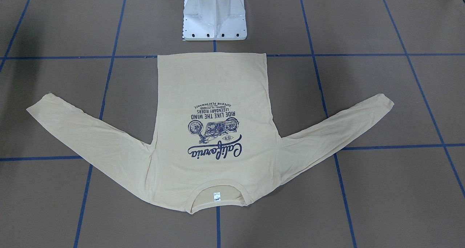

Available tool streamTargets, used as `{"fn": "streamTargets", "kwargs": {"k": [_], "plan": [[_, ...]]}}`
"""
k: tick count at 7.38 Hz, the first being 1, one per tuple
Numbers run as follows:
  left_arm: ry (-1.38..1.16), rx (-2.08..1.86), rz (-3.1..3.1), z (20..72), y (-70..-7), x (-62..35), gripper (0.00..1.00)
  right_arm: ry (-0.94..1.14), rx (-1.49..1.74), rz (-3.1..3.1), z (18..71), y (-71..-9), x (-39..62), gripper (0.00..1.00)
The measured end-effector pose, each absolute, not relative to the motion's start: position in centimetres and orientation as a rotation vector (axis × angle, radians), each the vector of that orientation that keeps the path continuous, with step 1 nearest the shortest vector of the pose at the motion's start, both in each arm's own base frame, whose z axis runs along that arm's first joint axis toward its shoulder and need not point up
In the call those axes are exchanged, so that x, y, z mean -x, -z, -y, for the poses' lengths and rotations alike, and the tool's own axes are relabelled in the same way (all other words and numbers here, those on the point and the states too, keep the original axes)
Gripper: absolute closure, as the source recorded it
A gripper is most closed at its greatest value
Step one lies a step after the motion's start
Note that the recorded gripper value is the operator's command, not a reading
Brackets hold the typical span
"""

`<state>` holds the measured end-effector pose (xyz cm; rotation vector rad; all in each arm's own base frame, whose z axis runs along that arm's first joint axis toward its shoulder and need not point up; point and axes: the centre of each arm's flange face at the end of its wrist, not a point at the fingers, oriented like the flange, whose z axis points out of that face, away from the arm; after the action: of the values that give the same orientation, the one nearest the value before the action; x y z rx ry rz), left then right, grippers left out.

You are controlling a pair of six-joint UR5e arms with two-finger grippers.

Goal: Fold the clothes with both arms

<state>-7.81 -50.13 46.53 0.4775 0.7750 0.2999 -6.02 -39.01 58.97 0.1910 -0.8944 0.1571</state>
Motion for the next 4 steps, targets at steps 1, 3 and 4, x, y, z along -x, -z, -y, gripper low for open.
{"fn": "streamTargets", "kwargs": {"k": [1,3,4], "plan": [[-0.301,-0.477,-0.775,50.1,-46.6,7.8,0.00,-0.188,-0.198,0.865,38.4,-59.3,9.1,0.07],[-0.301,-0.476,-0.775,50.1,-46.6,7.8,0.00,-0.215,-0.241,0.869,37.9,-60.7,13.5,0.37],[-0.301,-0.476,-0.775,50.1,-46.7,7.8,0.00,-0.218,-0.255,0.894,38.2,-61.7,15.0,0.42]]}}
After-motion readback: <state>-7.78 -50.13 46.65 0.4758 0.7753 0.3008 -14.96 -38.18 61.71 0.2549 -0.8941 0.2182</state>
